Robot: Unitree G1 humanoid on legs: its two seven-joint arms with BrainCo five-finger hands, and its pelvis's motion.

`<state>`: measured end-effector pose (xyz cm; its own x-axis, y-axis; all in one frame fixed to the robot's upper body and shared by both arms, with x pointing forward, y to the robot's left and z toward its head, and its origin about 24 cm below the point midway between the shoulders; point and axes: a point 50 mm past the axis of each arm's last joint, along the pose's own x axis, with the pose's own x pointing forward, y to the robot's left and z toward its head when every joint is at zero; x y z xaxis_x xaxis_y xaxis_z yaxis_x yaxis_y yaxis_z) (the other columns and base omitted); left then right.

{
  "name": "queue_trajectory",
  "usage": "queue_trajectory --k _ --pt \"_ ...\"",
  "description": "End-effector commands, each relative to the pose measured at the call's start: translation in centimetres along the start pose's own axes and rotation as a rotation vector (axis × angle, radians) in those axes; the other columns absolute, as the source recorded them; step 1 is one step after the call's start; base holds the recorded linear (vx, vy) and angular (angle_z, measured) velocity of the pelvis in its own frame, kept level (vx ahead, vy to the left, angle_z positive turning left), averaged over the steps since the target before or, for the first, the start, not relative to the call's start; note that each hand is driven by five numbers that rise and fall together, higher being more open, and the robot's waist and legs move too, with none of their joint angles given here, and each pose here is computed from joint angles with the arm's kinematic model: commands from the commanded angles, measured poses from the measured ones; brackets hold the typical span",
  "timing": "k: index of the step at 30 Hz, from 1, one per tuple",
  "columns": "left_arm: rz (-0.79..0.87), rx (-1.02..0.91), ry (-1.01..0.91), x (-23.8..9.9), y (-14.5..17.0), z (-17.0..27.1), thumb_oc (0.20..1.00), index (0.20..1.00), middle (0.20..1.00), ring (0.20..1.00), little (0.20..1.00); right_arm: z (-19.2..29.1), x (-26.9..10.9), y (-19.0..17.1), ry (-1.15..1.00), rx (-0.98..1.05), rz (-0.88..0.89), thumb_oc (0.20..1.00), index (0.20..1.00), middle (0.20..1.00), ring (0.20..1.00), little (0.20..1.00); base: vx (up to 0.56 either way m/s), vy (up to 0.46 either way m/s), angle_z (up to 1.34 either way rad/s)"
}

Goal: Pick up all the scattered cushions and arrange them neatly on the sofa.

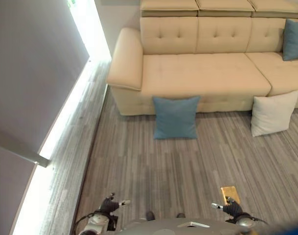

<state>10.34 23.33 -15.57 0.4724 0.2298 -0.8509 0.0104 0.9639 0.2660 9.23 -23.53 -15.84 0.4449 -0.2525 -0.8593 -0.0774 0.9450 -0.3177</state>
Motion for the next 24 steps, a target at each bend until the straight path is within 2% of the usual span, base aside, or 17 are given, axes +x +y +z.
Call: queue_trajectory --k 1,15,24 --pt "-0.01 0.028 -0.022 0.5 -0.5 1.7 1.0 1.0 1.0 1.0 1.0 1.6 0.5 -0.9 -0.03 -0.053 -0.019 1.0 1.0 1.0 1.0 1.0 0.0 0.0 0.0" --pt "-0.052 0.063 0.013 0.4 -1.4 0.9 1.0 1.0 1.0 1.0 1.0 1.2 0.5 -0.5 -0.002 -0.1 0.005 1.0 1.0 1.0 1.0 1.0 0.02 0.012 -0.07" --pt "-0.036 0.035 0.005 0.5 -0.8 1.3 1.0 1.0 1.0 1.0 1.0 3.6 0.8 -0.1 -0.064 -0.057 0.027 1.0 1.0 1.0 1.0 1.0 -0.01 0.088 -0.22"
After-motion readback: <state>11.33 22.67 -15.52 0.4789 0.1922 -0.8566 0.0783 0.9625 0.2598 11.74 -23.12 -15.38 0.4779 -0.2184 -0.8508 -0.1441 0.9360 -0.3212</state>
